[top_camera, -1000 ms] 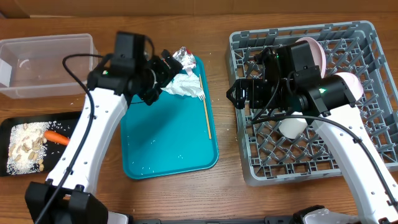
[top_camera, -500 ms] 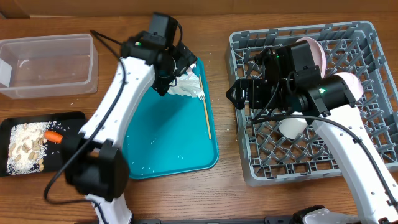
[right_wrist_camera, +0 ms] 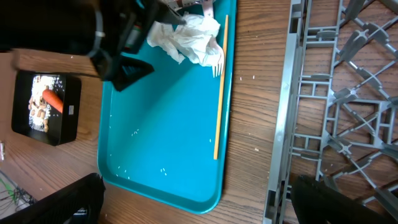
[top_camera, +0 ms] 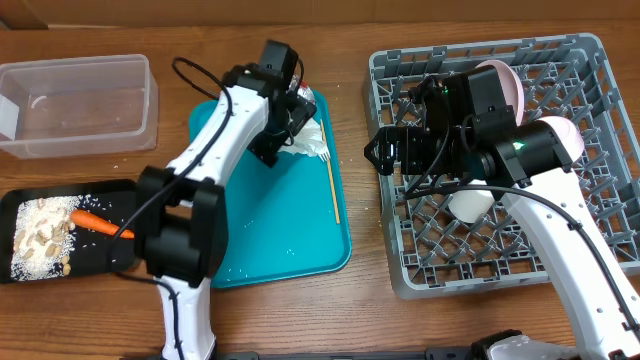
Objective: Sort waste into correct bins and load items into the dishwasher rack
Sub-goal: 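Grasp the crumpled white napkins on the tray with the left gripper, then carry the napkins left and drop them into the clear bin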
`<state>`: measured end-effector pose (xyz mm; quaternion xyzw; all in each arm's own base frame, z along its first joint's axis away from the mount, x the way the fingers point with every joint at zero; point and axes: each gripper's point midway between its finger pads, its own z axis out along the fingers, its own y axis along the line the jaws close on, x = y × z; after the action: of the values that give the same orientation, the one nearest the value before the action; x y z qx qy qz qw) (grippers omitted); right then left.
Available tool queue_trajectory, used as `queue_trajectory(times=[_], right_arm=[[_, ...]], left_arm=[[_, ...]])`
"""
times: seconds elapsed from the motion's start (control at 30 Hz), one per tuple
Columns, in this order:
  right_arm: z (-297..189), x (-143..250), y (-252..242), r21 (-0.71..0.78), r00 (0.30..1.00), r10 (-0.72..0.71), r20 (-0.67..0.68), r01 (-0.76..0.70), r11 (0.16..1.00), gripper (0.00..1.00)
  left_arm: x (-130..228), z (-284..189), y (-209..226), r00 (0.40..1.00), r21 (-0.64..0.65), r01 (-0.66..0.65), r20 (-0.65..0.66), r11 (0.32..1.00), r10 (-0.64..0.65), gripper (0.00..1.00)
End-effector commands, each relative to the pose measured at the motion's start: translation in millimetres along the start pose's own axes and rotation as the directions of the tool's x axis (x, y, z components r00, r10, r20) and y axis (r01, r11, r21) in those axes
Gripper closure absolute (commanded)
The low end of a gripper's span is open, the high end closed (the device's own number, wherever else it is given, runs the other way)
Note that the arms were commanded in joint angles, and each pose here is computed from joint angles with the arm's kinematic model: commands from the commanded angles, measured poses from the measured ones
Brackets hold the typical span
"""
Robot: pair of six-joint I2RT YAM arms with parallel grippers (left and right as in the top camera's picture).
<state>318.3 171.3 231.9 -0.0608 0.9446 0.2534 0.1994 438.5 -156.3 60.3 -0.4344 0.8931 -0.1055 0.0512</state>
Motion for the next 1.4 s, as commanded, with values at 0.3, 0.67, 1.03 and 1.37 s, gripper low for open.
queue_trajectory(times=[0.3,0.67,1.03,1.37], right_arm=[[2,0,0,0.002,1.000,-0.013,0.000,0.013,1.000,0.00],[2,0,0,0.002,1.000,-0.013,0.000,0.013,1.000,0.00],[2,0,0,0.002,1.000,-0.013,0.000,0.013,1.000,0.00],[2,0,0,0.002,1.000,-0.013,0.000,0.013,1.000,0.00]], left_arm=[[-5,36,17,0.999,-0.095,0.040,-0.001,0.995,-0.040,0.14],[-5,34,28,1.000,-0.136,-0.009,-0.019,0.991,0.006,0.72],[-6,-2,45,0.991,-0.163,-0.015,-0.134,0.987,-0.008,0.96],[-30,-102,23,0.997,0.009,-0.064,-0.034,0.998,0.064,0.96]])
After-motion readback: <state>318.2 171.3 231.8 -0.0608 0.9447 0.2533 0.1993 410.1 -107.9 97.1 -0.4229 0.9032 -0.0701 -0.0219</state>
